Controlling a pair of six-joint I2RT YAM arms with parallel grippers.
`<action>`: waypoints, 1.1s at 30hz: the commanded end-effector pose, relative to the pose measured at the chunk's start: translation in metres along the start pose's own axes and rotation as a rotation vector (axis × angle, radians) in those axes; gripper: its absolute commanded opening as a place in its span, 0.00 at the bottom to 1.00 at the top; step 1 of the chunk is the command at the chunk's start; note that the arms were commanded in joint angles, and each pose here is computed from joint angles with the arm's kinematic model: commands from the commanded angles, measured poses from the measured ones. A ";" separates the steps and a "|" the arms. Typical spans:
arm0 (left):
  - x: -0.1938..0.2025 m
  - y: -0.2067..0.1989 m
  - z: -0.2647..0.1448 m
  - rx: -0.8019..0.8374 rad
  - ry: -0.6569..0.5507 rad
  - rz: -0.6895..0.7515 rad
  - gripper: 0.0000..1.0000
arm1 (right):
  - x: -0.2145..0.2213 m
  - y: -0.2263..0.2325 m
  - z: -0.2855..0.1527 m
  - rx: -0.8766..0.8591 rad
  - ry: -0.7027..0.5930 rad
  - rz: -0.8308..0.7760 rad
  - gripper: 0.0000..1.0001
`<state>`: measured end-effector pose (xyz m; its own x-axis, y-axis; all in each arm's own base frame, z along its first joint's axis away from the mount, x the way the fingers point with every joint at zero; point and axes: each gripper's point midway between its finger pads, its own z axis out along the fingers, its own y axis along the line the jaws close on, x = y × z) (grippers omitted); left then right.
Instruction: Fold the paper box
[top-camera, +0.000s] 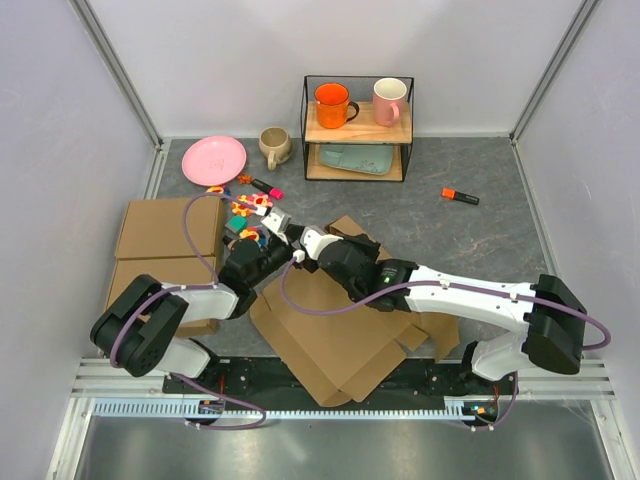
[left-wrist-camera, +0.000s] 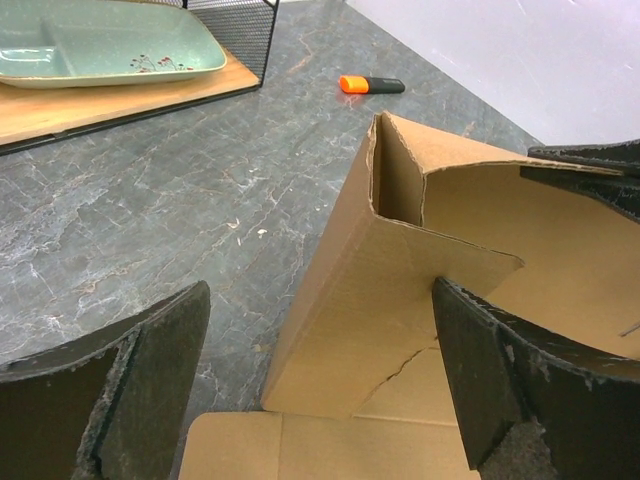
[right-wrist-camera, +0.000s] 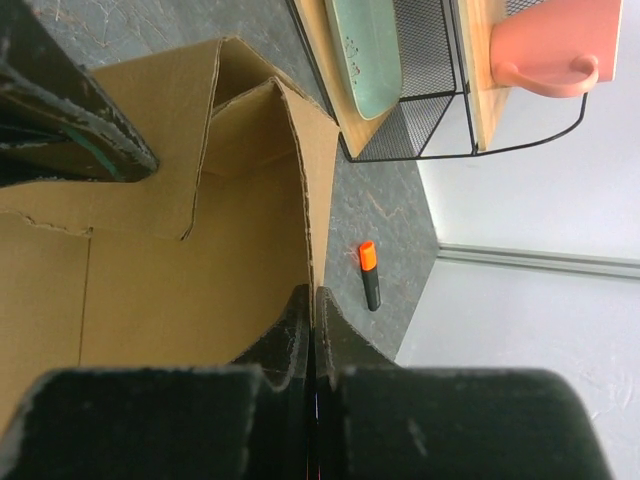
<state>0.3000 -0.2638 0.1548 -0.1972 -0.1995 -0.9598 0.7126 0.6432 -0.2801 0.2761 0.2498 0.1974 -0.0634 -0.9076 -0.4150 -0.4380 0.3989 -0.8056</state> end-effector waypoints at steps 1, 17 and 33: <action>-0.006 0.000 0.004 0.011 0.011 0.080 0.99 | -0.027 -0.009 -0.013 -0.052 -0.103 0.113 0.00; -0.009 -0.004 0.001 0.039 0.025 0.118 1.00 | -0.022 0.003 -0.012 -0.183 -0.133 0.212 0.00; 0.018 0.000 0.002 0.056 0.113 0.135 0.99 | 0.003 0.013 0.005 -0.066 -0.003 0.114 0.02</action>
<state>0.2927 -0.2645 0.1355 -0.2259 -0.0855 -0.9704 0.7391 0.6339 -0.2279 0.2771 0.2480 0.1987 -0.0970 -0.8458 -0.5247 -0.4577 0.5060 -0.7311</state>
